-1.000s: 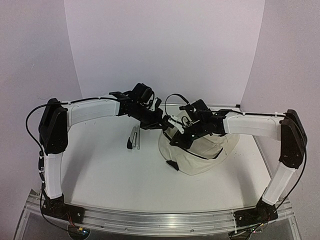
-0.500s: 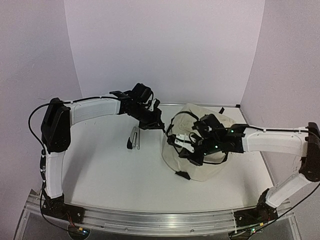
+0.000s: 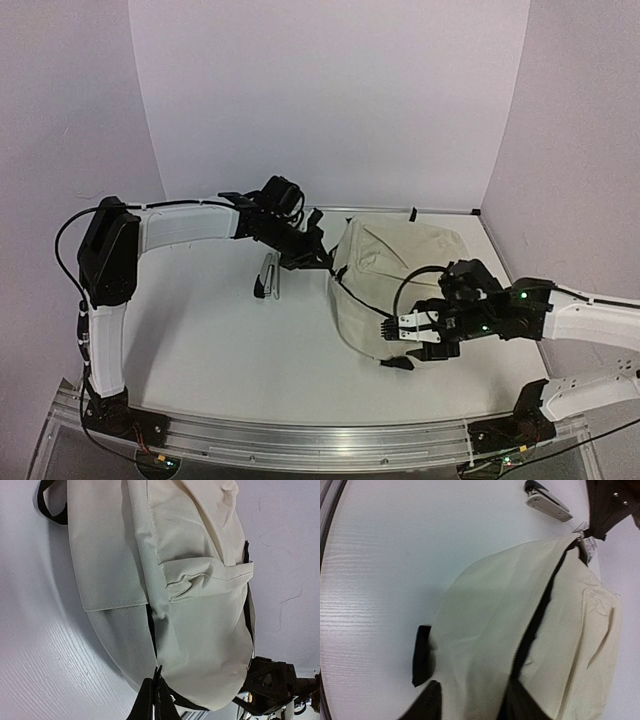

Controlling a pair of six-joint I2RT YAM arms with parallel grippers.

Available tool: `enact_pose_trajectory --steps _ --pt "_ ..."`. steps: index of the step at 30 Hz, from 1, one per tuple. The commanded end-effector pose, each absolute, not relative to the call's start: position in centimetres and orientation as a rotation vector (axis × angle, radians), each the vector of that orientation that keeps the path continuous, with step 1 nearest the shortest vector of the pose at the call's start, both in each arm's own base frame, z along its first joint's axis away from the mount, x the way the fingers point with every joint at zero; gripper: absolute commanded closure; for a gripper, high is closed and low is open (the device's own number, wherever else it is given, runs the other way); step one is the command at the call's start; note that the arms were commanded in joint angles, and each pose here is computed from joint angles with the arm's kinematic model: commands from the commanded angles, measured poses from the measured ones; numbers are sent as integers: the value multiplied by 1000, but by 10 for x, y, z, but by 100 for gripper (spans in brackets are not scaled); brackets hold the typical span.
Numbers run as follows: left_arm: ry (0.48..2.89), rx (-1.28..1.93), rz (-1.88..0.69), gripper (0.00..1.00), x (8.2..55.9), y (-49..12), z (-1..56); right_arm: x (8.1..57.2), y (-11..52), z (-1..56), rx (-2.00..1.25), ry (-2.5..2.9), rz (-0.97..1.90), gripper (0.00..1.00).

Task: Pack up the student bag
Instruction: Zip the student bag at the center of the board.

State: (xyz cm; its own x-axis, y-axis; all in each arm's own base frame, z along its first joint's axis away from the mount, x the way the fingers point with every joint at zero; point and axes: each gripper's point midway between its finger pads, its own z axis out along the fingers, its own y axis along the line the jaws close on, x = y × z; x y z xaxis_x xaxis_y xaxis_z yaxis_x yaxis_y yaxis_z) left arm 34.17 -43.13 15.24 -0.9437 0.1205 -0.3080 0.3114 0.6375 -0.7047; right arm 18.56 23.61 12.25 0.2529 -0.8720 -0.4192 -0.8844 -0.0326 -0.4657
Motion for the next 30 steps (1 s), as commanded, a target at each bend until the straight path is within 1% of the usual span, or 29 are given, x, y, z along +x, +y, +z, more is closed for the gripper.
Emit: enact_pose_trajectory --steps 1,4,6,8,11,16,19,20,21,22,23,24,27,30 --pt "2383 358 -1339 100 357 -443 217 191 278 157 -1722 1808 286 29" --pt "2391 339 -1360 100 355 -446 216 204 315 187 -1533 1904 471 29" --pt "2386 336 -1361 100 355 -446 218 216 334 205 -1407 1913 547 29" --pt "2382 328 -1356 100 355 -444 220 231 344 209 -1318 1922 550 32" --pt "2377 316 -1353 100 354 -442 223 250 354 196 -1261 1957 509 38" --pt "2376 301 -1352 100 354 -441 221 277 363 175 -1186 1978 416 55" --pt "2375 297 -1353 100 355 -442 221 288 364 169 -1153 1981 373 58" --pt "2375 297 -1353 100 356 -442 220 290 364 168 -1149 1980 364 62" --pt "2375 297 -1354 100 356 -442 220 291 364 167 -1150 1978 355 71" --pt "2376 296 -1353 100 357 -443 219 291 364 166 -1153 1977 348 84" --pt "2380 292 -1351 100 358 -443 218 291 363 166 -1158 1975 347 94" --pt "2384 287 -1346 100 360 -444 215 289 363 165 -1170 1970 350 99" --pt "2400 289 -1326 100 368 -449 206 276 362 159 -1237 1947 348 100" --pt "2434 291 -1298 100 378 -455 192 252 362 155 -1344 1897 361 100"
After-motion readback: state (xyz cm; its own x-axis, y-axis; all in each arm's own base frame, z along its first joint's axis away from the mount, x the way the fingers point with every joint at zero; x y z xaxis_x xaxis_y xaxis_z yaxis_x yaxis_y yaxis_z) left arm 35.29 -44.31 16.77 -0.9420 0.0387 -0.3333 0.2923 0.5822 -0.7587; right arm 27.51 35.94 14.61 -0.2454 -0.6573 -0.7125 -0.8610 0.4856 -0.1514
